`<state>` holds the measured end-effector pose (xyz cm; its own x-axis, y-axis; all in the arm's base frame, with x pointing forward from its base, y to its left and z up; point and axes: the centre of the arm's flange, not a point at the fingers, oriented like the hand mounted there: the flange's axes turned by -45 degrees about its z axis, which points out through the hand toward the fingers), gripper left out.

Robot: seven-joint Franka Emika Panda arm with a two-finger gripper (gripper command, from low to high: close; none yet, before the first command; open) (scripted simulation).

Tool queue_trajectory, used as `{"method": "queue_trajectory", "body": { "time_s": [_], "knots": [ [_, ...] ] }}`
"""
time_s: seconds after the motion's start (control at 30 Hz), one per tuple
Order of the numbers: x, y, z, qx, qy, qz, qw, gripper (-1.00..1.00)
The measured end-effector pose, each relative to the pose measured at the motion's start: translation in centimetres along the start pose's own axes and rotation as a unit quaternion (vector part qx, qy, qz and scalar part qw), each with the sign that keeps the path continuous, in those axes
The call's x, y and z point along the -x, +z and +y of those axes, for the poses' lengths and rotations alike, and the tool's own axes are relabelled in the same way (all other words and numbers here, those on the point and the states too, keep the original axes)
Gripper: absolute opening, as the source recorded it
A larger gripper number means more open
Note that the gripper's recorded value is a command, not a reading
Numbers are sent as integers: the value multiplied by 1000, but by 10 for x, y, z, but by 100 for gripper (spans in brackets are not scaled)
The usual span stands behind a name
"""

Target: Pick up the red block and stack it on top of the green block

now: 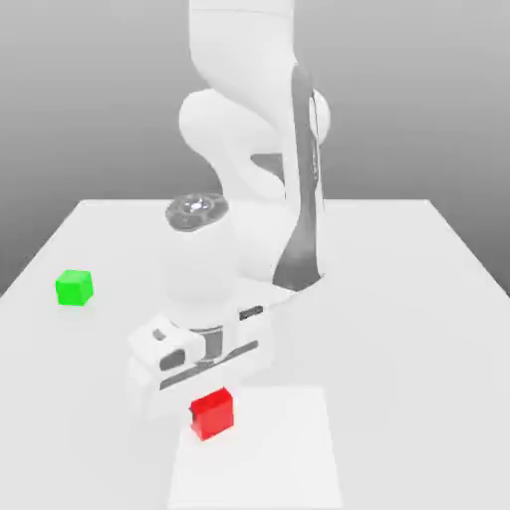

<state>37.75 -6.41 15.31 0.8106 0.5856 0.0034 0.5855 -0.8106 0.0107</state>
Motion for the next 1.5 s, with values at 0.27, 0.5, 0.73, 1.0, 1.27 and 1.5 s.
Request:
{"method": "queue_trajectory", "body": {
  "time_s": [0.27, 0.5, 0.73, 1.0, 1.27, 1.5],
  "knots": [
    [-8, -39, 10, 13, -2, 6, 1000, -100],
    [-7, -58, 10, 12, 0, 7, 1000, -100],
    [0, -61, 3, 2, 3, 2, 1000, -100],
    [45, -51, 15, -13, 162, -28, 986, -100],
    [207, -54, 69, -17, 545, -45, 837, -100],
    [305, -69, 59, -10, 771, -34, 636, -100]
  ]
}}
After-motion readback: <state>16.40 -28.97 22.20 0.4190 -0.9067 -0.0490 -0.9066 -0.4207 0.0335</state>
